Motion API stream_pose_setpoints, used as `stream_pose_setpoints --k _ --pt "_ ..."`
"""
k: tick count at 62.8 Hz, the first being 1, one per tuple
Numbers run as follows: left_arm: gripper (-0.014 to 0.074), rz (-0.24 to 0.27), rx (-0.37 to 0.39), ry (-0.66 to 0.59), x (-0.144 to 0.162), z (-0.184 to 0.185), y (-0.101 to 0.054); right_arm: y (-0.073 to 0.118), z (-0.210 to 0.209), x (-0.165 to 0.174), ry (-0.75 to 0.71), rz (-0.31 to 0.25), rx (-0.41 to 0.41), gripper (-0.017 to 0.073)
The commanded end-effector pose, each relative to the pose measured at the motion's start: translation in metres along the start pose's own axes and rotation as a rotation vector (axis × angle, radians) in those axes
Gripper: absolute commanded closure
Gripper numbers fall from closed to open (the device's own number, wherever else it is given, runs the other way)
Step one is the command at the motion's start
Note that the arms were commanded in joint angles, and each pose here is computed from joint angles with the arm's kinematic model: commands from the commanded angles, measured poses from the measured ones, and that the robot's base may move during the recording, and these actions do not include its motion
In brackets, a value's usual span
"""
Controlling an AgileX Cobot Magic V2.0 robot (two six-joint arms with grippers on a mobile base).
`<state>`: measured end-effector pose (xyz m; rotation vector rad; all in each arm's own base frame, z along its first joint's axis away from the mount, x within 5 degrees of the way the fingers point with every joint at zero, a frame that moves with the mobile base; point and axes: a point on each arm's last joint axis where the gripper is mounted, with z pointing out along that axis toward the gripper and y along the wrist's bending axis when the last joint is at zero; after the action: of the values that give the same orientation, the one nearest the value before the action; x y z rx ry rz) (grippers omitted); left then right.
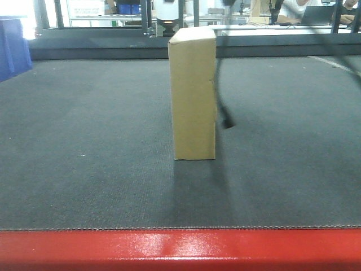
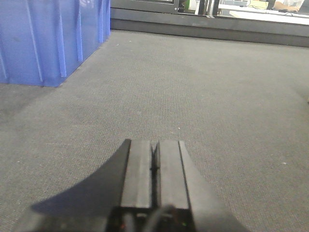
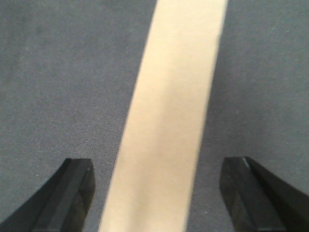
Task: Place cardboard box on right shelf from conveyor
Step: 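Close the right gripper on the top of the tan box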
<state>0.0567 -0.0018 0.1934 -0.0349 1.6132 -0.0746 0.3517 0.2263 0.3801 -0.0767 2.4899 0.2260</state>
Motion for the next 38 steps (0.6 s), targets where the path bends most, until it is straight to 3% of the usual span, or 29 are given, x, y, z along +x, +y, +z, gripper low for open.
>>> stream_pose_setpoints --k 1,10,23,38 --pt "0.0713 -0.010 0.006 -0.099 -0.009 -0.001 0.000 -0.002 -0.022 -0.016 -0.108 0.039 0.017 -0.0064" --pt "0.0713 -0.010 0.006 -0.099 -0.009 -0.001 0.000 -0.002 -0.008 -0.017 -0.112 0.074 0.085 -0.0064" --pt "0.0713 -0.010 0.006 -0.099 -0.009 -0.001 0.000 0.002 -0.006 -0.020 -0.153 0.106 0.048 -0.0064" --pt "0.0713 -0.010 0.006 -0.099 -0.009 -0.001 0.000 0.004 -0.003 -0.022 -0.171 0.103 0.032 -0.0064"
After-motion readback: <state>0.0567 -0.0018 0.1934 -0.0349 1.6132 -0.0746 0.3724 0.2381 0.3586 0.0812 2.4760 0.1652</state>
